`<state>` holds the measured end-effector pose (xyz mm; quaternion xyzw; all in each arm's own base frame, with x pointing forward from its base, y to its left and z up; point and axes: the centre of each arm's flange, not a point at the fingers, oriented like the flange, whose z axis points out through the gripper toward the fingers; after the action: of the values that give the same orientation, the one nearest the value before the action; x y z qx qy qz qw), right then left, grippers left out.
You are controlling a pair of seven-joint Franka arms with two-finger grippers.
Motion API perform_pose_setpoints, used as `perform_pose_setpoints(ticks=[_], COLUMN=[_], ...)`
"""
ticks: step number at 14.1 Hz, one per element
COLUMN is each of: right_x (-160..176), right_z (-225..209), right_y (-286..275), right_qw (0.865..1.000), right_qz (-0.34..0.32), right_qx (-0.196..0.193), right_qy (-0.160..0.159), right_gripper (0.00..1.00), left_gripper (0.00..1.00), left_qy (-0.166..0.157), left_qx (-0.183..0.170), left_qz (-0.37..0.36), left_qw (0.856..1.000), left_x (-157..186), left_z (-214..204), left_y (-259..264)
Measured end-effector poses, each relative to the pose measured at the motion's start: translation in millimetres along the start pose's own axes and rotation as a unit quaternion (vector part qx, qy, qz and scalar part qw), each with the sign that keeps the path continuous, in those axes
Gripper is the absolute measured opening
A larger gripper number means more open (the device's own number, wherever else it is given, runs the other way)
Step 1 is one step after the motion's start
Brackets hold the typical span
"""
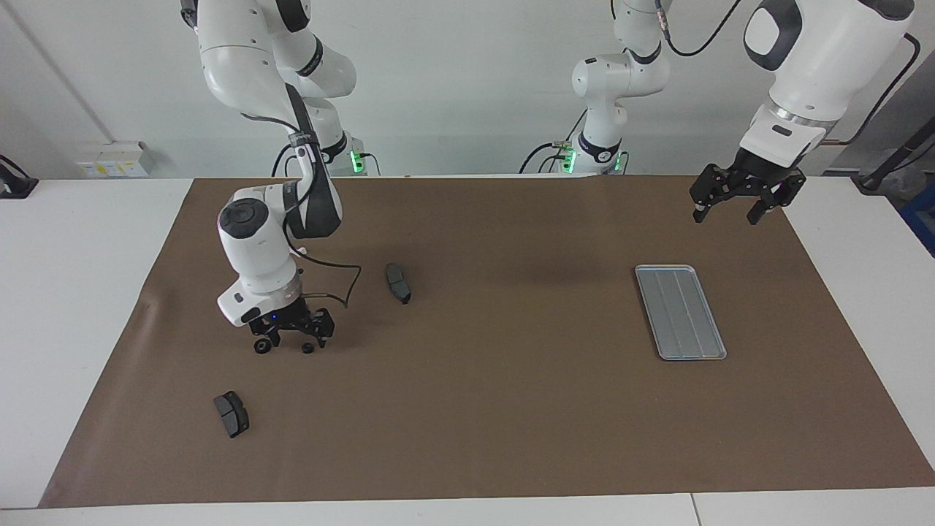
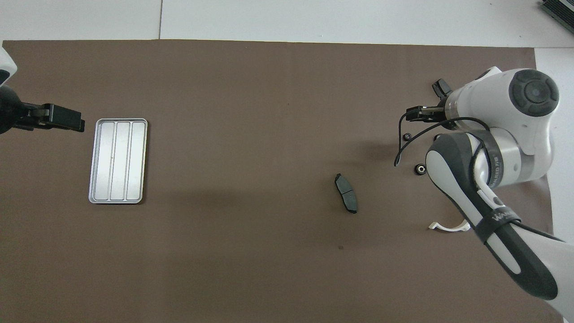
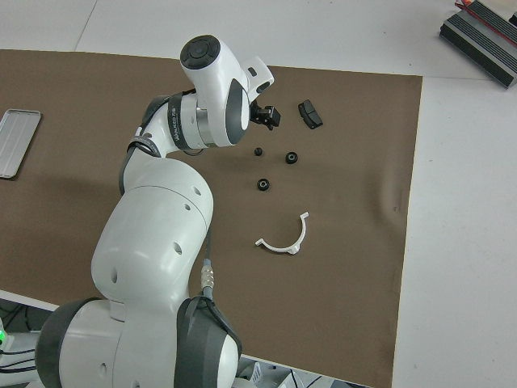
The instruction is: Place bearing gear from tray to pile
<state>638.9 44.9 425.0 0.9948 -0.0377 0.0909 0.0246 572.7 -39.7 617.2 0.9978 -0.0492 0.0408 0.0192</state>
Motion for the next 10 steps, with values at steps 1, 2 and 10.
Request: perform_pose_setpoints(ticks=[1, 2, 10], right_x=[4.2, 6.3, -29.9], right_z=[-23.9, -45.2, -168.2], right_y=[2.5, 4.8, 29.6], right_qw=[1.0, 1.0, 0.999], right_qz=[0.003, 0.005, 0.031], right_qx=[-0.004, -0.008, -0.027], right_qy=[-0.002, -0.002, -0.02], right_gripper=[1.0, 1.0, 1.0], left_gripper=[1.0, 1.0, 1.0], left_qy=[0.0, 0.0, 0.0], left_qx=[0.0, 0.0, 0.0], left_qz=[0.0, 0.0, 0.0], left_qw=[1.0, 1.0, 1.0], left_x=[0.0, 0.0, 0.0], left_z=[0.0, 0.0, 0.0], left_y=[0.0, 0.0, 0.0])
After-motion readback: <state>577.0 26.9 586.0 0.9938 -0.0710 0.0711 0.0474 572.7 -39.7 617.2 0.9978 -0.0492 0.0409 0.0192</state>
